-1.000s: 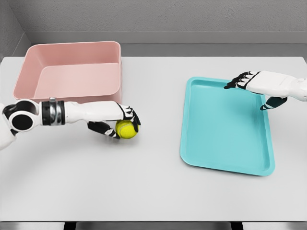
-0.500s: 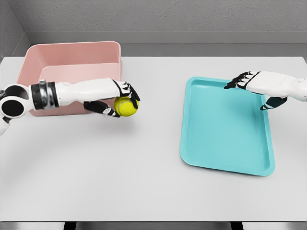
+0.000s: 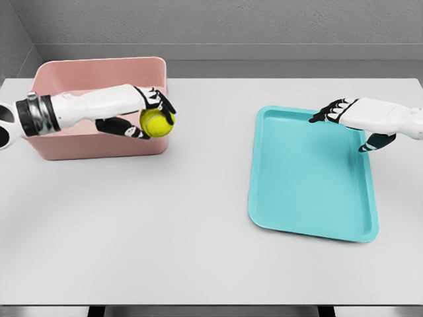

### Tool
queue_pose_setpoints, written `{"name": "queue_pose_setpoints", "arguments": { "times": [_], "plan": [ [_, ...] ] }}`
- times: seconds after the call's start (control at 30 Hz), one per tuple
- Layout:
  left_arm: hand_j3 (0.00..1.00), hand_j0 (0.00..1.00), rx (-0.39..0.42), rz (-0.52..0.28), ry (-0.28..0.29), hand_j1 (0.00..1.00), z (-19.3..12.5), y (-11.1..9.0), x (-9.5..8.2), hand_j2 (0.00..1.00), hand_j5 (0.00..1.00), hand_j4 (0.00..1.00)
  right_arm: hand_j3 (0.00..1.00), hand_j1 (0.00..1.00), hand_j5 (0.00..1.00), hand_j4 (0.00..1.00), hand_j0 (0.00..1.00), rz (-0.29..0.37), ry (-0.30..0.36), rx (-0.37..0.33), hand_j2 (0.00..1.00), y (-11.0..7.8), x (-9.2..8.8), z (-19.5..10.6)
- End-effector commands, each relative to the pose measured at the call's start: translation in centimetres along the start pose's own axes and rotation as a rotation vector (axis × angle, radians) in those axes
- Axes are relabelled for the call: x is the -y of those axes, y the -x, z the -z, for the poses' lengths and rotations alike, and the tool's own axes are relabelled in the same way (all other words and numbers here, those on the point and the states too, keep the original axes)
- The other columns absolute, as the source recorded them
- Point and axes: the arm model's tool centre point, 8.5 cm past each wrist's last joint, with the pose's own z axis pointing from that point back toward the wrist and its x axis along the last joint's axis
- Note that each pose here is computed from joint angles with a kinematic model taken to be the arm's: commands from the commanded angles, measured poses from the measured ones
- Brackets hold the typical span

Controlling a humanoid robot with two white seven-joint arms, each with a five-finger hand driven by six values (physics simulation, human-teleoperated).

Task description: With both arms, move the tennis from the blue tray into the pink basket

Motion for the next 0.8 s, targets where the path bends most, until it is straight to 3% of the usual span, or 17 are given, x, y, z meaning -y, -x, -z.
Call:
{"name": "queue_pose_setpoints", "arguments": {
  "times": [0.0,0.37,0.67,0.77],
  "plan": [
    [0.51,0.51,-0.03,-0.006,-0.023,0.51,-0.8,0.8,-0.6,0.51,0.51,0.51,1.0,1.0,1.0,1.0,1.0,0.004,0.005,0.0,1.0,0.0,0.1,0.0],
    [0.51,0.51,-0.163,-0.029,-0.082,0.51,-3.3,4.5,-1.3,0.51,0.51,0.51,1.0,1.0,1.0,1.0,1.0,0.005,0.004,0.001,1.0,0.0,0.0,0.0],
    [0.51,0.51,-0.244,-0.051,-0.089,0.51,-4.8,6.7,-0.9,0.51,0.51,0.51,1.0,1.0,1.0,1.0,1.0,0.004,0.004,0.002,1.0,0.0,0.1,0.0],
    [0.51,0.51,-0.276,-0.064,-0.121,0.51,-5.1,7.7,-0.7,0.51,0.51,0.51,1.0,1.0,1.0,1.0,1.0,0.005,0.003,0.002,1.0,-0.1,0.0,0.0]
  ]
}}
